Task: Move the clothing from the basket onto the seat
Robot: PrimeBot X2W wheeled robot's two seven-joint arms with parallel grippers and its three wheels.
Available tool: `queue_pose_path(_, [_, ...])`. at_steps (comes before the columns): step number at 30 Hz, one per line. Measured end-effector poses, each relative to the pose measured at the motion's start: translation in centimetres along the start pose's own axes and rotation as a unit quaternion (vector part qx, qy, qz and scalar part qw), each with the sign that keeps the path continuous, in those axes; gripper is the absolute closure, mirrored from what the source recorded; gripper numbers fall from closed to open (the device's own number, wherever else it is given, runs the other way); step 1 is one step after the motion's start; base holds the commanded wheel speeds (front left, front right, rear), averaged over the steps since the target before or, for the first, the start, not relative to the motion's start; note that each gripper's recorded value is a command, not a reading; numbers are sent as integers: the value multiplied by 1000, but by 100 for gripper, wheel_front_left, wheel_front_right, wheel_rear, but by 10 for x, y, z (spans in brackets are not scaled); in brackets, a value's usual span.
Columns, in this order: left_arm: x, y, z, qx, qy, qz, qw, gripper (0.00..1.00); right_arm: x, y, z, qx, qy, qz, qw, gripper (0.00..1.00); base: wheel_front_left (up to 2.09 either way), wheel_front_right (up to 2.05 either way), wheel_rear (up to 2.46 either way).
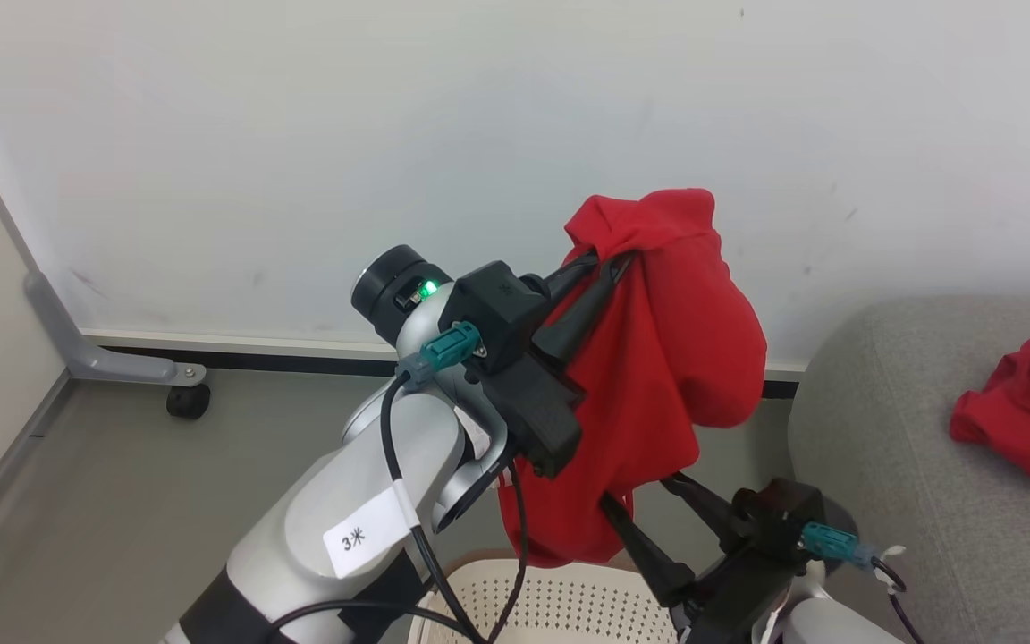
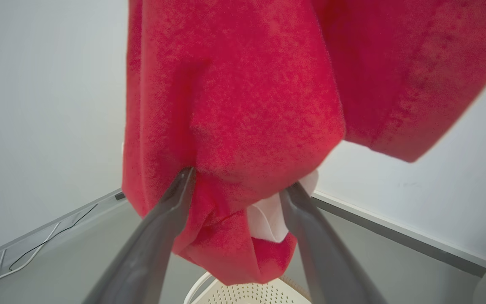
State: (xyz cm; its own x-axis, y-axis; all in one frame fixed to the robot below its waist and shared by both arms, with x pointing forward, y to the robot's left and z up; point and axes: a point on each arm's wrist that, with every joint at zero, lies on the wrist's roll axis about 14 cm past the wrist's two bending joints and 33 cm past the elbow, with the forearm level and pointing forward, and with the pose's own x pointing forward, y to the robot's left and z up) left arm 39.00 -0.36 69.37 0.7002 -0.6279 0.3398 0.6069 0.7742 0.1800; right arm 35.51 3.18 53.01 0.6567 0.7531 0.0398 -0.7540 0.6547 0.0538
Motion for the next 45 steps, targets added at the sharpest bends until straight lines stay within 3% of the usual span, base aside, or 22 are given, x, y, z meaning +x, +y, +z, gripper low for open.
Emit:
queue_pose_path(7, [-6, -1, -5, -13, 11, 6, 1000, 100, 9, 21, 12, -5, -7, 48, 999, 0, 0, 0, 0])
queue_pose_path(9, [-8, 2, -11, -20, 19, 13, 1000, 100, 13, 23, 17, -9, -10, 56, 998, 64, 0, 0, 0])
queue_pose_path(10, [-9, 4, -15, -24, 25, 17, 999, 100, 14, 24, 19, -12, -12, 58, 998, 73, 0, 0, 0])
queue_pose_path(11, [-10, 5, -18, -26, 30, 19, 999, 100, 15, 23, 21, -11, -13, 59, 998, 92, 0, 0, 0])
queue_pose_path(12, [-11, 8, -21, -27, 34, 24, 999, 100, 15, 22, 22, -10, -14, 58, 998, 100, 0, 0, 0])
queue_pose_path(20, [-18, 18, -45, -47, 66, 46, 996, 100, 7, 10, 19, -1, -7, 43, 999, 100, 0, 0, 0])
queue_pose_path(21, [-19, 20, -50, -50, 72, 51, 995, 81, 4, 6, 18, -2, -6, 39, 999, 100, 0, 0, 0])
queue_pose_path(23, [-22, 22, -59, -55, 83, 56, 994, 54, -1, -3, 19, -3, -6, 28, 1000, 100, 0, 0, 0])
queue_pose_path(24, [-23, 23, -63, -57, 88, 59, 993, 32, -3, -8, 20, -3, -7, 20, 1000, 100, 0, 0, 0])
queue_pose_path(25, [-24, 24, -67, -61, 92, 62, 992, 0, -6, -13, 21, -2, -9, 13, 1000, 100, 0, 0, 0])
queue_pose_path(34, [-29, 13, -97, -102, 119, 65, 986, 0, -37, -72, 43, -8, -36, -74, 997, 100, 0, 0, 0])
queue_pose_path(45, [-39, -35, -137, -147, 159, 26, 976, 0, -110, -129, 71, -57, -62, -180, 980, 100, 0, 0, 0])
